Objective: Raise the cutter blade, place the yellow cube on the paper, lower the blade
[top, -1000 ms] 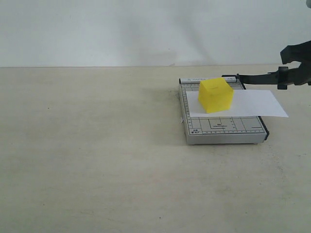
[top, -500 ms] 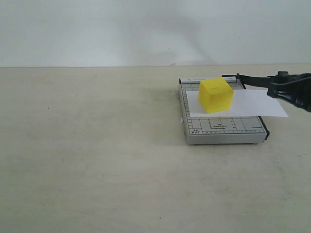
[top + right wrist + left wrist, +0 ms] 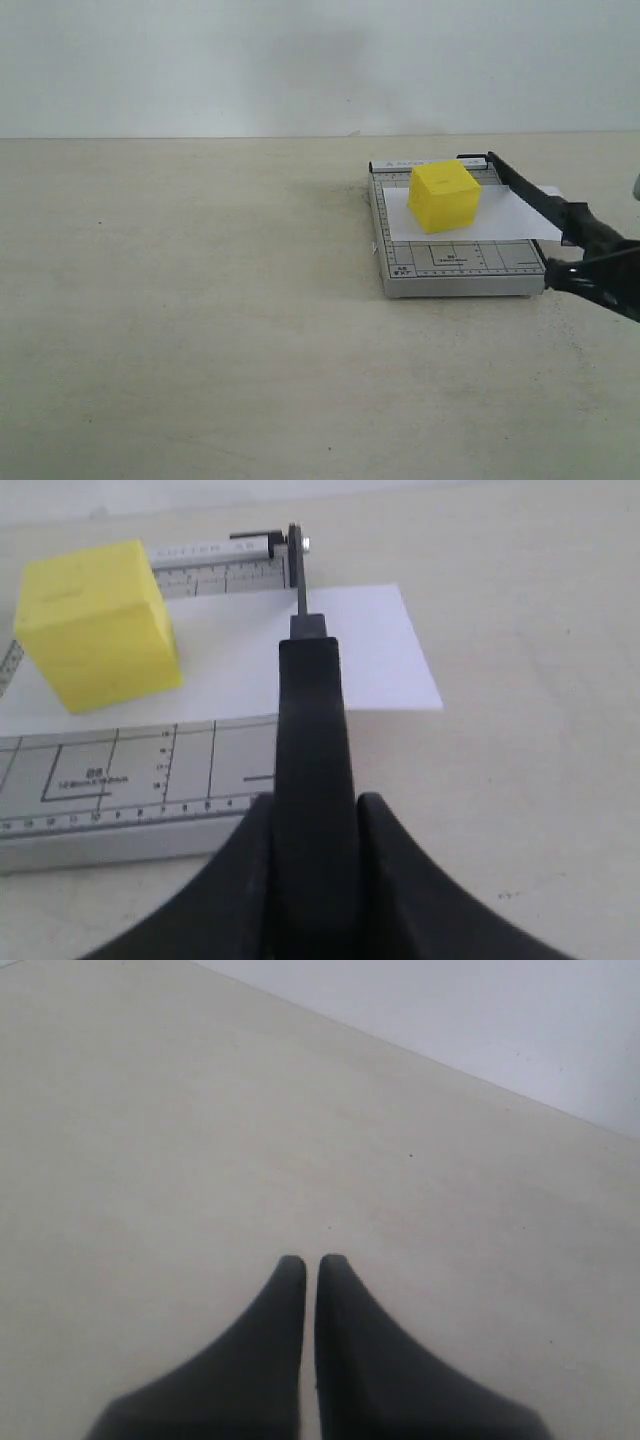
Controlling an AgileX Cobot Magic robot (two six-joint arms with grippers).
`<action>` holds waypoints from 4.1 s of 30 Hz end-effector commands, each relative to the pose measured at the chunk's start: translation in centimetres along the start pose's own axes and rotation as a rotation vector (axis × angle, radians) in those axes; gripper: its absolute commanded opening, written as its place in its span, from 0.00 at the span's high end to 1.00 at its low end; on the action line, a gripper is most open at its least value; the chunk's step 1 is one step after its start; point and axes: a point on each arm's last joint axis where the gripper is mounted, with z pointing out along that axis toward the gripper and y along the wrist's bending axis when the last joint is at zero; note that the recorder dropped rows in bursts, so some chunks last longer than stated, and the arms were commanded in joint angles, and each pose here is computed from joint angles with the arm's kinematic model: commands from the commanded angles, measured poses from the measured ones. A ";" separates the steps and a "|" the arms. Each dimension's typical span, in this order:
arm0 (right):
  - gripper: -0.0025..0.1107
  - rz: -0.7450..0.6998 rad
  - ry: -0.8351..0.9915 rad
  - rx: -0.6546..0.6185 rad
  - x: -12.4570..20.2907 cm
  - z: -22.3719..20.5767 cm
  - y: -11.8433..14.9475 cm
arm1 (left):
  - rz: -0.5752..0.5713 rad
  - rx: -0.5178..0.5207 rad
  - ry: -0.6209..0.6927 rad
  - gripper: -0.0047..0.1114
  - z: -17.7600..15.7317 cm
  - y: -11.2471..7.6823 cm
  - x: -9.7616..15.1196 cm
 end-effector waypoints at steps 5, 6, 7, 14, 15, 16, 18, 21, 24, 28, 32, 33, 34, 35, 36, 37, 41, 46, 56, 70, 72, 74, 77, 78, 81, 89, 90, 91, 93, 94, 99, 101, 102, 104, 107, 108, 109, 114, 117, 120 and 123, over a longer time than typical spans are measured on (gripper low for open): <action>0.98 -0.020 0.249 0.010 4.1 1.6 -0.1 | -0.014 0.009 -0.005 0.92 0.0 0.0 0.1; 0.98 -0.030 0.256 0.005 4.4 1.7 0.0 | -0.014 0.009 -0.005 0.92 0.0 0.0 0.1; 0.98 -0.040 0.264 -0.005 4.6 1.9 0.0 | -0.014 0.009 -0.005 0.92 0.0 0.0 0.1; 0.98 -0.033 0.316 -0.046 6.4 3.2 0.4 | -0.012 0.009 -0.005 0.92 0.0 0.0 0.1; 0.98 -0.032 0.318 -0.044 6.6 3.3 0.4 | -0.010 0.009 -0.005 0.92 0.0 0.0 0.1; 0.98 -0.033 0.324 -0.043 6.7 3.4 0.3 | -0.006 0.009 -0.005 0.92 0.0 0.0 0.1; 0.98 -0.034 0.324 -0.042 6.8 3.4 0.3 | -0.005 0.008 -0.005 0.92 0.0 0.0 0.1; 0.98 -0.033 0.314 -0.043 6.7 3.4 0.3 | -0.005 0.008 -0.005 0.92 0.0 0.0 0.1; 0.98 -0.031 0.314 -0.043 6.7 3.4 0.3 | -0.005 0.008 -0.005 0.92 0.0 0.0 0.1; 0.98 -0.030 0.327 -0.042 6.7 3.3 0.3 | -0.005 0.008 -0.005 0.92 0.0 0.0 0.1; 0.98 -0.030 0.315 -0.044 6.6 3.4 0.4 | -0.005 0.008 -0.005 0.92 0.0 0.0 0.1; 0.98 -0.030 0.315 -0.044 6.6 3.4 0.4 | -0.005 0.008 -0.005 0.92 0.0 0.0 0.1; 0.98 -0.030 0.315 -0.044 6.6 3.4 0.4 | -0.008 0.009 -0.005 0.92 0.0 0.0 0.1; 0.98 -0.036 0.315 -0.044 6.6 3.4 0.4 | -0.017 0.009 -0.005 0.92 0.0 0.0 0.1; 0.98 -0.041 0.315 -0.045 6.6 3.4 0.4 | -0.026 0.011 -0.005 0.92 0.0 -0.1 0.1; 0.98 -0.046 0.316 -0.046 6.6 3.4 0.4 | -0.042 0.013 -0.004 0.92 0.0 -0.1 0.1; 0.82 -0.049 0.327 -0.045 6.7 3.3 0.3 | -0.064 0.013 -0.001 0.92 0.0 -0.1 0.1; 0.67 -0.042 0.335 -0.042 6.8 3.3 0.3 | -0.061 0.013 -0.001 0.92 0.0 -0.1 0.1; 0.67 -0.017 0.445 -0.024 7.1 2.4 0.2 | -0.068 0.031 -0.021 0.92 -0.1 -0.2 -0.1; 0.80 0.177 0.288 -0.176 0.9 -10.6 0.2 | -0.036 0.041 -0.036 0.92 -0.1 -0.3 -0.2; 0.98 0.122 0.048 -0.245 -0.4 -13.4 -0.1 | -0.036 0.041 -0.036 0.92 -0.1 -0.3 -0.2; 0.98 0.072 -0.183 -0.292 -1.1 -16.4 -0.6 | -0.036 0.041 -0.036 0.92 -0.1 -0.3 -0.2; 0.98 0.013 -0.426 -0.265 -1.2 -19.4 -1.6 | -0.031 0.042 -0.038 0.92 -0.1 -0.3 -0.2; 0.98 -0.063 -0.509 -0.242 -1.2 -20.2 -1.9 | -0.031 0.041 -0.036 0.92 -0.1 -0.3 -0.2; 0.98 -0.139 -0.540 -0.217 -1.2 -20.4 -2.0 | -0.029 0.041 -0.036 0.92 -0.1 -0.3 -0.2; 0.98 -0.235 -0.453 -0.141 -0.5 -19.9 -2.5 | -0.020 0.040 -0.037 0.92 -0.1 -0.3 -0.2; 0.98 -0.239 -0.382 -0.128 0.1 -19.6 -2.7 | -0.020 0.040 -0.037 0.92 -0.1 -0.3 -0.2; 0.98 -0.223 -0.322 -0.120 0.5 -19.4 -2.8 | -0.020 0.040 -0.037 0.92 -0.1 -0.3 -0.2; 0.98 -0.216 -0.294 -0.098 1.2 -18.8 -3.0 | -0.020 0.042 -0.038 0.92 -0.1 -0.3 -0.2; 0.98 -0.189 -0.282 -0.095 1.5 -18.5 -3.1 | -0.020 0.042 -0.038 0.92 -0.1 -0.3 -0.2; 0.98 -0.158 -0.264 -0.080 2.0 -18.0 -3.2 | -0.020 0.042 -0.038 0.92 -0.1 -0.3 -0.2; 0.98 -0.156 -0.320 -0.060 1.7 -18.0 -3.2 | -0.020 0.042 -0.038 0.92 -0.1 -0.3 -0.2; 0.98 -0.176 -0.346 -0.036 1.4 -18.1 -3.3 | -0.018 0.042 -0.038 0.92 -0.1 -0.3 -0.2; 0.98 -0.219 -0.357 0.043 1.3 -18.2 -3.7 | -0.018 0.042 -0.038 0.92 -0.1 -0.3 -0.2; 0.98 -0.174 -0.276 0.110 2.0 -18.0 -4.2 | -0.016 0.042 -0.038 0.92 -0.1 -0.3 -0.2; 0.98 -0.156 -0.264 0.117 2.1 -18.0 -4.2 | -0.016 0.040 -0.037 0.92 -0.1 -0.3 -0.2; 0.98 -0.166 -0.264 0.126 2.1 -18.0 -4.3 | -0.016 0.040 -0.037 0.92 -0.1 -0.3 -0.2; 0.98 -0.171 -0.263 0.130 2.1 -18.0 -4.3 | -0.016 0.040 -0.037 0.92 -0.1 -0.3 -0.2; 0.98 -0.142 -0.269 0.121 2.1 -18.0 -4.3 | -0.016 0.040 -0.037 0.92 -0.1 -0.3 -0.2; 0.98 -0.076 -0.413 0.042 1.1 -18.1 -3.6 | -0.016 0.040 -0.037 0.92 -0.1 -0.3 -0.2; 0.98 -0.056 -0.307 -0.014 3.2 -16.6 -3.3 | -0.016 0.042 -0.038 0.92 -0.1 -0.3 -0.2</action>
